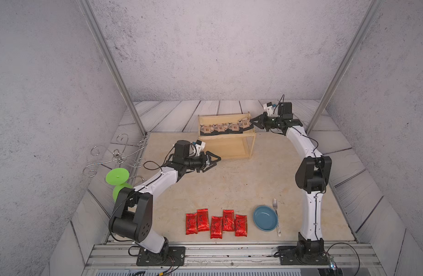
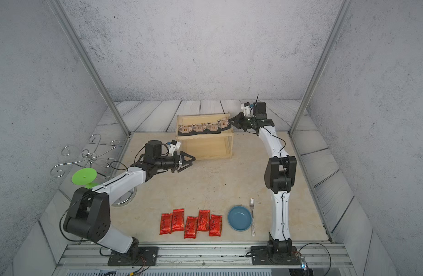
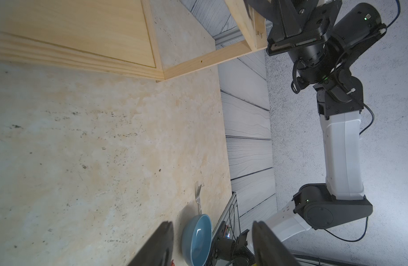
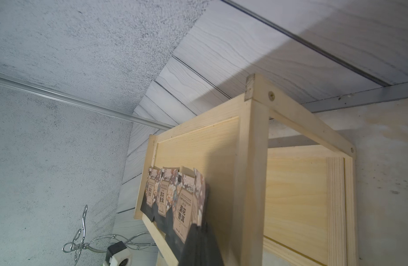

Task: Place the tea bags on the shelf by color
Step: Place the tea bag on the shelf.

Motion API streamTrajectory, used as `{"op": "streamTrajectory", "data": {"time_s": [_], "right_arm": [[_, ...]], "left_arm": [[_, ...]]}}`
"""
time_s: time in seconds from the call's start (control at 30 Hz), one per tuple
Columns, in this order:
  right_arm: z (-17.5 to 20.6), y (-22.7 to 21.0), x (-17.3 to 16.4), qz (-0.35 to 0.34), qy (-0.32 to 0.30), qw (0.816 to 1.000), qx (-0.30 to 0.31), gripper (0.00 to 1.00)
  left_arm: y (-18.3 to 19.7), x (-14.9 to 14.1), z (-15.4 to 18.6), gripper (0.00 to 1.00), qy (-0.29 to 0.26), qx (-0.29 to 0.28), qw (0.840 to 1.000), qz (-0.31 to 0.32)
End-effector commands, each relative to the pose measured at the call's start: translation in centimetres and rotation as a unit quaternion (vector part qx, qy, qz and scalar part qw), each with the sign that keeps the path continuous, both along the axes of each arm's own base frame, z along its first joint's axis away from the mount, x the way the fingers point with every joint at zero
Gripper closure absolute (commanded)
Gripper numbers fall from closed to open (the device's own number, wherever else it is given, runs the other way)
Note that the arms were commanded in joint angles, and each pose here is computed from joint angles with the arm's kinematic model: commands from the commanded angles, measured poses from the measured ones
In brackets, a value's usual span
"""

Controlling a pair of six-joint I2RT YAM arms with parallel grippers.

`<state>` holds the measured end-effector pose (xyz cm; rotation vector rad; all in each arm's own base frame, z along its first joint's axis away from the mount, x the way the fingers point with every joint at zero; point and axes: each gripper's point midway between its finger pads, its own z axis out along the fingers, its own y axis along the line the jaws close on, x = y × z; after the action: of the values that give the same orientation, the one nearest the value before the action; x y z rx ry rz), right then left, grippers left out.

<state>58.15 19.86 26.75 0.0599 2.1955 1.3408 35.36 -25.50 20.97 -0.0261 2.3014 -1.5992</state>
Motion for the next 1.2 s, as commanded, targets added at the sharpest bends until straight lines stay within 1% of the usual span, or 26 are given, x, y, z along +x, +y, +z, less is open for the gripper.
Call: {"op": "streamTrajectory", "data": {"time_s": [0.0,0.3,0.7,1.17], "right_arm": [[0.5,0.1,0.1,0.002,-0.013,1.000,-0.011,0.97],[0.2,-0.3,-0.1,0.000,-0.013,0.999,-0.044,0.86],[-0.5,-0.6,-0.4,-0.007,-0.018,0.994,-0.107,0.84],[-0.9,-1.2,-0.4,-0.022,-0.022,0.988,-0.149,0.83]], "left_arm": [[0.2,0.5,0.6,0.40,-0.015,-0.007,1.000,0.000],[0.2,0.6,0.7,0.40,-0.017,-0.011,1.000,0.002],[0.2,0.6,0.6,0.40,-0.015,-0.014,1.000,0.002],[0.3,0.5,0.6,0.40,-0.015,-0.018,1.000,0.003]]}}
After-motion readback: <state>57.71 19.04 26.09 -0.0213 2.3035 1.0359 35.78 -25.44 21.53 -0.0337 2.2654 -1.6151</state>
